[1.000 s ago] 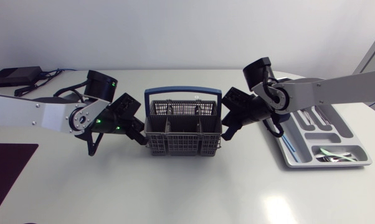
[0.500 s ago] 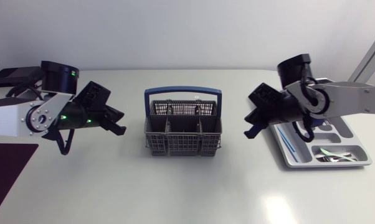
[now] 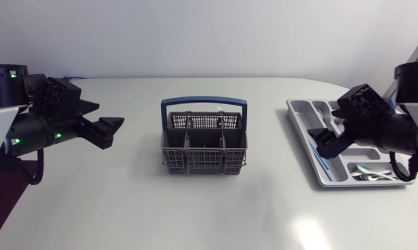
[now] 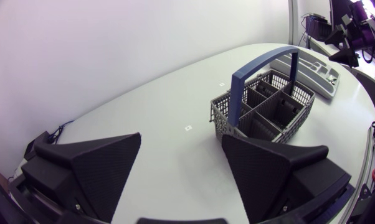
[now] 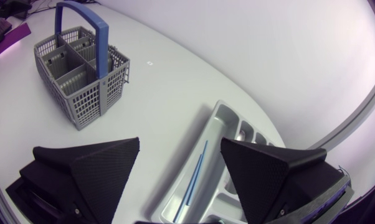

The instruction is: Unload the cutlery basket into the drawer organizer.

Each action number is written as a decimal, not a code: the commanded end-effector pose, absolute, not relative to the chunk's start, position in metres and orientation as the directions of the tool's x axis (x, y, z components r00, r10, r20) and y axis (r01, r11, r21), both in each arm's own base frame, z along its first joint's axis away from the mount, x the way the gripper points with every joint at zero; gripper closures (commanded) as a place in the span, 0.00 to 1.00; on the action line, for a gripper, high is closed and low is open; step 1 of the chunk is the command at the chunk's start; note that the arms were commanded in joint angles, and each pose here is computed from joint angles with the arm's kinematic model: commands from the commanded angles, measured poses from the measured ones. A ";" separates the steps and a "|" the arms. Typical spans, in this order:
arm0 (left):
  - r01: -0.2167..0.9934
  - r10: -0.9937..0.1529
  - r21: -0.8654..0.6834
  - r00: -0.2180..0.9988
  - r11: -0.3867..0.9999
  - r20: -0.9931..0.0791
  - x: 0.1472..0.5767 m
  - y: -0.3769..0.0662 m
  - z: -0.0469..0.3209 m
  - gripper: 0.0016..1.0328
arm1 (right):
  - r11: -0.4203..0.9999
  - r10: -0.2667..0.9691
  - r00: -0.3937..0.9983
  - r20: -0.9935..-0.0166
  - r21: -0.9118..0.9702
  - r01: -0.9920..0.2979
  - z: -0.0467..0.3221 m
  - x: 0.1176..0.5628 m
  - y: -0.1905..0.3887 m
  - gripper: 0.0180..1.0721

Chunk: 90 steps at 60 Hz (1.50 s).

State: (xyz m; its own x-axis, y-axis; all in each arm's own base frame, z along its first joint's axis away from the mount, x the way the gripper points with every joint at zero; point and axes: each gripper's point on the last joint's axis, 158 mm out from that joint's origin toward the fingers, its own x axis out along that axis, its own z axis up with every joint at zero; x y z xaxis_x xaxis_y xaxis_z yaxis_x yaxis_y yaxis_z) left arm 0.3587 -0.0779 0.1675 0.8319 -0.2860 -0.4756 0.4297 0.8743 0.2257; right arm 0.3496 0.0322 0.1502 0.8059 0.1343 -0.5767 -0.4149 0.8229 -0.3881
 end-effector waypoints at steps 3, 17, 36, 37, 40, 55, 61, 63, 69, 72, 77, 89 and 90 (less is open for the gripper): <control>0.410 -0.261 0.196 0.815 0.891 -0.518 0.346 -0.069 0.149 0.04 | 0.848 0.082 0.826 -0.557 -0.397 -0.352 0.156 0.334 0.014 0.04; 0.346 -0.237 0.196 0.871 0.917 -0.430 0.329 -0.056 0.168 0.04 | 0.897 0.045 0.878 -0.476 -0.367 -0.245 0.172 0.314 0.000 0.04; 0.309 -0.214 0.222 0.905 0.925 -0.368 0.309 -0.045 0.166 0.04 | 0.911 -0.041 0.950 -0.308 -0.401 -0.091 0.187 0.282 -0.015 0.04; 0.307 -0.214 0.222 0.907 0.925 -0.363 0.308 -0.045 0.167 0.04 | 0.916 -0.040 0.952 -0.302 -0.393 -0.086 0.186 0.280 -0.014 0.04; 0.294 -0.214 0.218 0.920 0.930 -0.327 0.304 -0.045 0.170 0.04 | 0.924 -0.039 0.957 -0.289 -0.374 -0.076 0.185 0.278 -0.013 0.04; 0.184 -0.156 0.111 0.962 0.977 -0.222 0.288 -0.029 0.175 0.04 | 0.962 -0.031 0.975 -0.219 -0.270 -0.030 0.175 0.267 -0.009 0.04; 0.163 -0.139 0.100 0.968 0.982 -0.208 0.282 -0.026 0.171 0.04 | 0.975 -0.027 0.982 -0.189 -0.223 -0.016 0.171 0.264 -0.008 0.04; 0.155 -0.133 0.096 0.970 0.983 -0.203 0.280 -0.025 0.169 0.04 | 0.979 -0.026 0.984 -0.178 -0.205 -0.012 0.169 0.262 -0.007 0.04; 0.134 -0.116 0.084 0.975 0.987 -0.188 0.275 -0.022 0.164 0.04 | 0.988 -0.022 0.989 -0.148 -0.155 -0.001 0.164 0.259 -0.006 0.04; 0.124 -0.108 0.078 0.977 0.989 -0.181 0.272 -0.020 0.162 0.04 | 0.991 -0.020 0.991 -0.133 -0.131 0.002 0.162 0.258 -0.005 0.04; 0.108 -0.095 0.069 0.981 0.992 -0.170 0.269 -0.018 0.158 0.04 | 0.996 -0.017 0.994 -0.110 -0.092 0.007 0.158 0.257 -0.004 0.04; 0.071 -0.065 0.044 0.988 0.996 -0.143 0.262 -0.012 0.149 0.05 | 1.000 -0.010 0.998 -0.057 -0.001 0.010 0.149 0.254 -0.002 0.04; 0.067 -0.061 0.041 0.988 0.997 -0.139 0.261 -0.011 0.147 0.05 | 1.000 -0.010 0.998 -0.057 -0.001 0.010 0.149 0.254 -0.002 0.04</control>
State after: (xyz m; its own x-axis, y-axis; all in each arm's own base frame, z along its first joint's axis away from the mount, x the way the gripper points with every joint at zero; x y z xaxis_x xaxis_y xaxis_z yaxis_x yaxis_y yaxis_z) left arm 0.2636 -0.0156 0.1595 0.9879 -0.0802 -0.1327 0.0903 0.9933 0.0717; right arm 0.2540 -0.0021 0.1562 0.9978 -0.0085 -0.0652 0.0048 0.9984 -0.0565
